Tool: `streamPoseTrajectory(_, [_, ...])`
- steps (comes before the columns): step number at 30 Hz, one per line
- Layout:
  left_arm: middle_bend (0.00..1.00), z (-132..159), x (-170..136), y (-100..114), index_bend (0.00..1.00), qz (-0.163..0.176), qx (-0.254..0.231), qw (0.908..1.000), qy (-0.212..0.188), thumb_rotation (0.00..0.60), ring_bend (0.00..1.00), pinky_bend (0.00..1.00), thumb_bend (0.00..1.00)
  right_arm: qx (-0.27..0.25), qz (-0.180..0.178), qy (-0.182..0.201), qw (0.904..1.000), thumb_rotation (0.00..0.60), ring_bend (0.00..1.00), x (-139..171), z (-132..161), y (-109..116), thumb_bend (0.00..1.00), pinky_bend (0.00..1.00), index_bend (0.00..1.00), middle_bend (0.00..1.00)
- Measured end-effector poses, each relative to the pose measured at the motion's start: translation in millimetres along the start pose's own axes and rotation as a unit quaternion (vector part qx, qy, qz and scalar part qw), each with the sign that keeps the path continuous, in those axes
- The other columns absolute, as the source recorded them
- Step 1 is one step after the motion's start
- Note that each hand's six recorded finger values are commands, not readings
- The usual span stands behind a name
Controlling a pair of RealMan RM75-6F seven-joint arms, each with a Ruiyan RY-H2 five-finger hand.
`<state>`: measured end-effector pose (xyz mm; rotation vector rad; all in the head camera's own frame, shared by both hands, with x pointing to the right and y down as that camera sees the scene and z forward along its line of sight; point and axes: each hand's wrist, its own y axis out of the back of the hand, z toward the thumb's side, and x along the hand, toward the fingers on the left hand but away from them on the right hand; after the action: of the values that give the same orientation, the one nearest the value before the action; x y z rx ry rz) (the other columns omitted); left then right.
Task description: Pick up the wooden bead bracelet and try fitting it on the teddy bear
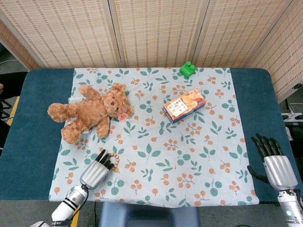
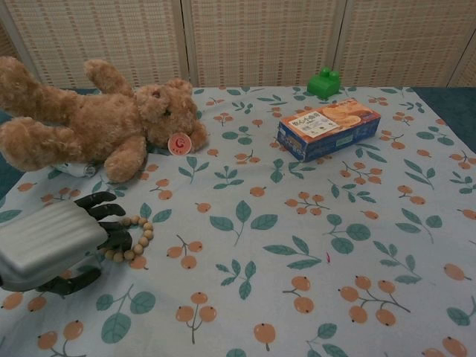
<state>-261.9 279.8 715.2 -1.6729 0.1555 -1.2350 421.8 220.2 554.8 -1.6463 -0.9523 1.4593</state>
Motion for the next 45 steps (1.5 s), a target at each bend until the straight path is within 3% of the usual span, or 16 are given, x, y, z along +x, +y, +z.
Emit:
streamPoseTrajectory(12, [0.72, -4.2, 5.2, 8.0, 0.65, 0.017, 0.027, 0.999, 0.03, 0.6, 0.36, 0.08, 0.44, -0.001, -0.002, -0.001, 1.0, 0.544, 0.0, 0.9, -1.1, 1.4, 0.24, 0.0, 0.0, 0.0])
streamPoseTrajectory(17, [0.75, -5.3, 5.4, 8.4, 0.69, 0.027, 0.037, 0.9982, 0.039, 0.6, 0.38, 0.08, 0.45, -0.002, -0.003, -0.001, 1.0, 0.544, 0.0, 1.3, -1.1, 1.9, 0.24, 0.0, 0.0, 0.0])
streamPoseTrajectory(26, [0.74, -8.3, 5.5, 14.3, 0.69, 0.04, 0.031, 0.9978, 0.042, 0.6, 0.39, 0.09, 0.47, -0.002, -0.003, 0.0, 1.0, 0.543, 0.0, 1.6, -0.8, 2.1, 0.24, 0.0, 0.0, 0.0])
streamPoseTrajectory(30, [0.74, -13.2, 5.9, 16.9, 0.66, 0.044, 0.018, 0.9979, 0.045, 0.6, 0.4, 0.1, 0.52, -0.002, -0.003, 0.0, 1.0, 0.544, 0.0, 1.7, -0.7, 2.2, 0.24, 0.0, 0.0, 0.0])
streamPoseTrajectory(45, [0.66, -26.9, 8.7, 6.8, 0.52, 0.027, 0.027, 0.9975, 0.06, 0.6, 0.4, 0.11, 0.5, 0.0, -0.002, -0.001, 1.0, 0.544, 0.0, 1.2, -0.7, 1.4, 0.24, 0.0, 0.0, 0.0])
